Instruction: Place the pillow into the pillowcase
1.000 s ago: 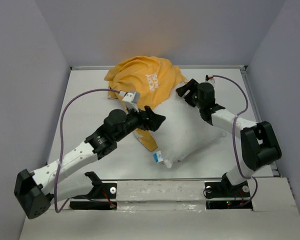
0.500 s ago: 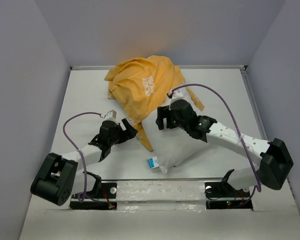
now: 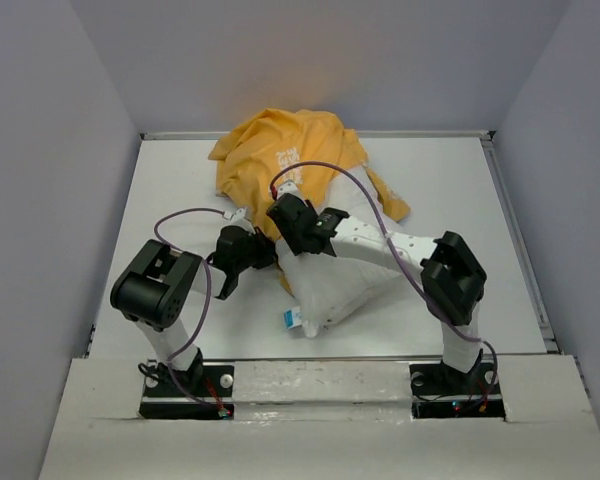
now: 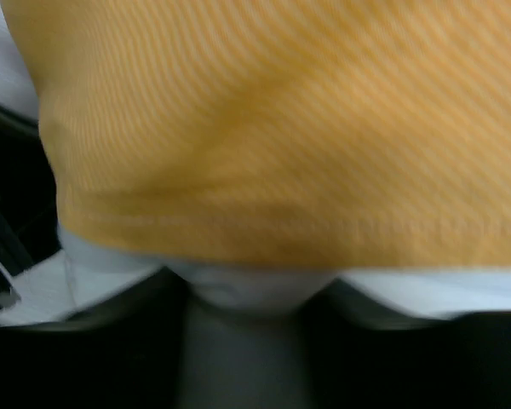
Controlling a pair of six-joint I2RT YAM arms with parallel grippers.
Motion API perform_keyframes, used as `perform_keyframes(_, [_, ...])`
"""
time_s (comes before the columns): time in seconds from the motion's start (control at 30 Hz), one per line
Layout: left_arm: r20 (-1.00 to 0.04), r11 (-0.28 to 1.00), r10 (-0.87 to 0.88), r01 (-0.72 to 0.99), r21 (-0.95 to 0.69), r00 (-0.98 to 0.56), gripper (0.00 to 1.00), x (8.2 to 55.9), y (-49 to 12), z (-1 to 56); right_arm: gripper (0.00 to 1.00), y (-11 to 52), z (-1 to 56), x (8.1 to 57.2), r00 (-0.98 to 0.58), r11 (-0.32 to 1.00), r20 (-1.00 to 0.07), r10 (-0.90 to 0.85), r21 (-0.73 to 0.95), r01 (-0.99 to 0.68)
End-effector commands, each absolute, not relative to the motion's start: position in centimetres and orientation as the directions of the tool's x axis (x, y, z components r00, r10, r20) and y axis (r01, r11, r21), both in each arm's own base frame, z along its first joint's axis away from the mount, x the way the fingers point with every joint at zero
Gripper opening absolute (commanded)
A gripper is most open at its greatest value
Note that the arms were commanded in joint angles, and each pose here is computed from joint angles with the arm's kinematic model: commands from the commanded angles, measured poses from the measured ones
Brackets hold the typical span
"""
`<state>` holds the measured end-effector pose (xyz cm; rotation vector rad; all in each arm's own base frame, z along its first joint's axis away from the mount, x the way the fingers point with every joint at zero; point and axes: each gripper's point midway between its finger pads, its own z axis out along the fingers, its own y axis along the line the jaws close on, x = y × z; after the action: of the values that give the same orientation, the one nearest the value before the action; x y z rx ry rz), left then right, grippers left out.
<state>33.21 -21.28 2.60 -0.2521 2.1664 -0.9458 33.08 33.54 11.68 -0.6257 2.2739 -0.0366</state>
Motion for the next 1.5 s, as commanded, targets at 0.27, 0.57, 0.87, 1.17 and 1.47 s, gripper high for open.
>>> perform_keyframes(0.27, [-0.6,0.387,-0.34,0.473,-0.791,-0.725,0.0,21.6,-27.5,14.5,0.0,31.6,31.5,45.5,-0.239,0.698,-0.709,0.663,0.701,-0.142])
perform_keyframes(0.57, [-0.624,0.309,-0.286,0.547,-0.778,-0.727,0.0,21.0,-28.9,18.4,0.0,24.5,41.0,41.9,0.185,0.707,-0.683,0.706,0.693,-0.141])
perform_keyframes(0.87, [-0.674,0.321,-0.363,0.592,-0.739,-0.644,0.0,20.6,-24.8,23.0,0.0,39.3,17.2,41.5,-0.37,0.841,-0.859,0.354,0.466,-0.277])
perform_keyframes(1.17, [-0.606,0.506,-0.497,0.359,-0.784,-0.622,0.0,24.3,-19.3,16.8,0.94,26.7,27.0,36.4,-0.442,0.778,-0.874,0.201,0.416,-0.47])
perform_keyframes(1.47, [-0.778,0.651,-0.366,0.457,-0.606,-0.51,0.99,22.3,-19.6,26.2,1.0,21.0,15.4,43.4,-0.704,0.729,-0.707,0.071,0.519,-0.447])
